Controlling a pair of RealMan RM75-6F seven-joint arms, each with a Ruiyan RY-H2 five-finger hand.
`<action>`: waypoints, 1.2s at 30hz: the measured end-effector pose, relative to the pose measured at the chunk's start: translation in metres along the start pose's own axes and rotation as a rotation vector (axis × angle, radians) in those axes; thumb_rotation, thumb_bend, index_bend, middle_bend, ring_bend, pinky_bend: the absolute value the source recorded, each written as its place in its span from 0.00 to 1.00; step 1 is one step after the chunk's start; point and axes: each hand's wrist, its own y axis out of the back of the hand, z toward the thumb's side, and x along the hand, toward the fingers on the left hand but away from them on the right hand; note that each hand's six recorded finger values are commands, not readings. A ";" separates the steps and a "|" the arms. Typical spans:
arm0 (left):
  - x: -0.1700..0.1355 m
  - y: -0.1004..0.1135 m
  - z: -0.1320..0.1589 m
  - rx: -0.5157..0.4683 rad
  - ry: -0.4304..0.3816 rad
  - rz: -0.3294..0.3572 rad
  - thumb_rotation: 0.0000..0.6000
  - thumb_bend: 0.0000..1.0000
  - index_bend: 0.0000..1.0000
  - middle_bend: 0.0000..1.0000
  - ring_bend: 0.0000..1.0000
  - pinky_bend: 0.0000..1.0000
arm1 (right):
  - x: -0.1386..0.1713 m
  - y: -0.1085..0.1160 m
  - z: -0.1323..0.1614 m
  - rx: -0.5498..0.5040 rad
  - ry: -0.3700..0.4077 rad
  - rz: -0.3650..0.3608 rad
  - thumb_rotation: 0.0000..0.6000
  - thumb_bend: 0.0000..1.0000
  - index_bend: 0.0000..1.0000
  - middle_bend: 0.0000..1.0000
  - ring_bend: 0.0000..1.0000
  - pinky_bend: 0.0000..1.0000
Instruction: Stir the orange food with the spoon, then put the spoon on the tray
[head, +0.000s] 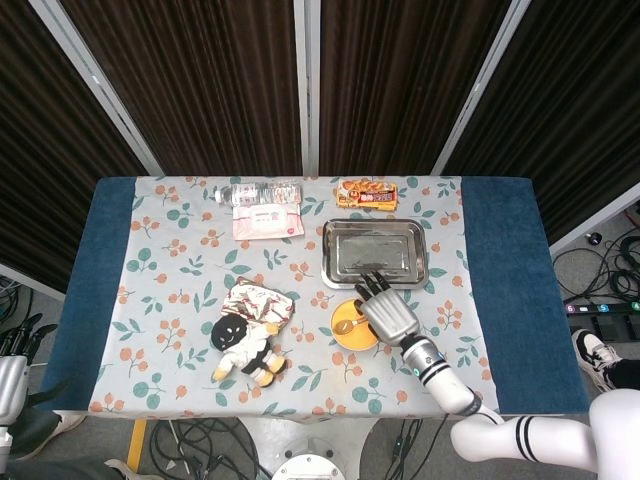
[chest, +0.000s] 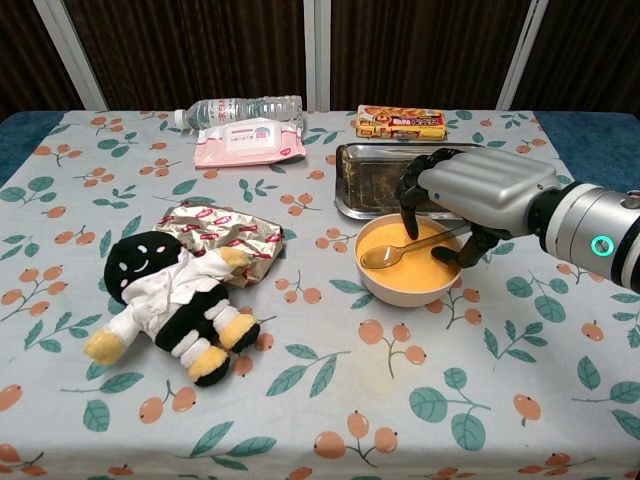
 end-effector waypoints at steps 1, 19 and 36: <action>0.000 0.000 0.000 -0.001 0.001 0.000 1.00 0.00 0.25 0.17 0.15 0.14 | -0.001 0.000 0.000 0.000 -0.001 0.000 1.00 0.35 0.45 0.16 0.00 0.00; 0.000 -0.001 -0.001 -0.002 0.004 0.002 1.00 0.00 0.25 0.17 0.15 0.14 | -0.003 -0.002 0.000 0.015 -0.006 0.006 1.00 0.36 0.51 0.17 0.00 0.00; 0.001 0.000 0.001 0.000 -0.001 0.003 1.00 0.00 0.25 0.17 0.15 0.14 | 0.001 0.024 -0.002 0.161 0.024 -0.079 1.00 0.40 0.63 0.25 0.03 0.00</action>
